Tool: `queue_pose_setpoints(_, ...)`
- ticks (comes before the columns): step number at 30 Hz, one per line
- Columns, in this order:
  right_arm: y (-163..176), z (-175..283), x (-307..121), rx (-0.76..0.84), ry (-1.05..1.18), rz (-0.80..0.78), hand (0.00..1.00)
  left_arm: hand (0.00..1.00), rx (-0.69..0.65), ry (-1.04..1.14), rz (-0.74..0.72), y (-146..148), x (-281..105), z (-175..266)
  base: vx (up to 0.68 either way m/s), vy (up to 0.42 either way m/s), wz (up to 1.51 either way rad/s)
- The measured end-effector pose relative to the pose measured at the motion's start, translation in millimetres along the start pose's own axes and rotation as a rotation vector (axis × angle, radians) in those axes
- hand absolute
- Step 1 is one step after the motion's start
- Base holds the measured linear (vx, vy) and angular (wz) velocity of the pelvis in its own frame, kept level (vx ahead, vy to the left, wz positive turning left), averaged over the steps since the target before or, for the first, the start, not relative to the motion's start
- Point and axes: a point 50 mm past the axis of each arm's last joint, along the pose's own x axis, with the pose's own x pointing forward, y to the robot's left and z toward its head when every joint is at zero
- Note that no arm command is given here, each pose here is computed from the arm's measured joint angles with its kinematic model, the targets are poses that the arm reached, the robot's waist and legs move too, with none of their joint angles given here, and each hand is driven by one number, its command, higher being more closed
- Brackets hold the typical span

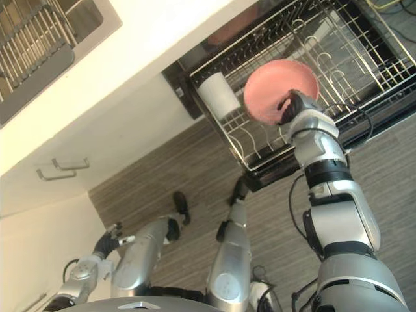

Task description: Walk over to the sink, pick up the cup, carry it to the dishwasher, place the cup inside the dishwasher, then close the dishwasher door

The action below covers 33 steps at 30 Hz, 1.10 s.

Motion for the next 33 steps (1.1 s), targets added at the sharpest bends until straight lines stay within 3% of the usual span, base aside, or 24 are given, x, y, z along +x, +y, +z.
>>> queue_pose_setpoints(4, -4.5, 0.7, -0.6, 0.136, -0.017, -0.013, 0.0, 0.0, -0.014, -0.018, -0.005, -1.9, 0.8, 4.6, 0.0, -0.001, -0.01)
queue_pose_setpoints(9, -31.1, 17.3, -12.1, 0.433, -0.173, -0.12, 0.0, 0.0, -0.026, -0.031, -0.012, -5.2, 1.3, 7.2, 0.0, 0.003, -0.01)
queue_pose_setpoints(12, -45.5, 29.3, -25.9, 0.689, -0.319, -0.167, 0.0, 0.0, -0.042, -0.029, -0.015, -8.9, 1.3, 5.9, -0.01, 0.023, -0.05)
queue_pose_setpoints(16, -48.6, 20.7, -41.0, 0.925, -0.384, -0.261, 0.0, 0.0, -0.052, -0.01, -0.008, -9.2, -1.5, -1.6, 0.0, 0.011, -0.14)
queue_pose_setpoints(19, -42.6, -7.8, -49.2, 1.028, -0.298, -0.394, 0.0, 0.0, -0.07, 0.037, 0.016, -5.9, -6.0, -15.5, 0.06, -0.006, -0.14)
queue_pose_setpoints(20, -41.3, -26.2, -53.9, 1.058, -0.231, -0.46, 1.0, 0.0, -0.088, 0.055, 0.031, -4.2, -8.0, -21.1, 0.12, -0.013, -0.12)
queue_pose_setpoints(24, -29.4, -98.9, -80.0, 1.206, 0.036, -0.66, 1.0, 0.0, -0.11, 0.11, 0.06, 0.2, -15.1, -37.0, 0.1, -0.006, -0.06)
queue_pose_setpoints(27, -17.7, -133.9, -98.5, 1.21, 0.198, -0.761, 1.0, 0.0, -0.132, 0.135, 0.069, -1.7, -20.0, -45.8, 0.06, 0.028, -0.14)
queue_pose_setpoints(33, 33.7, -175.9, -112.5, 1.356, 0.498, -0.718, 1.0, 0.0, -0.134, 0.146, 0.068, -2.2, -20.7, -48.1, -0.05, 0.014, -0.12)
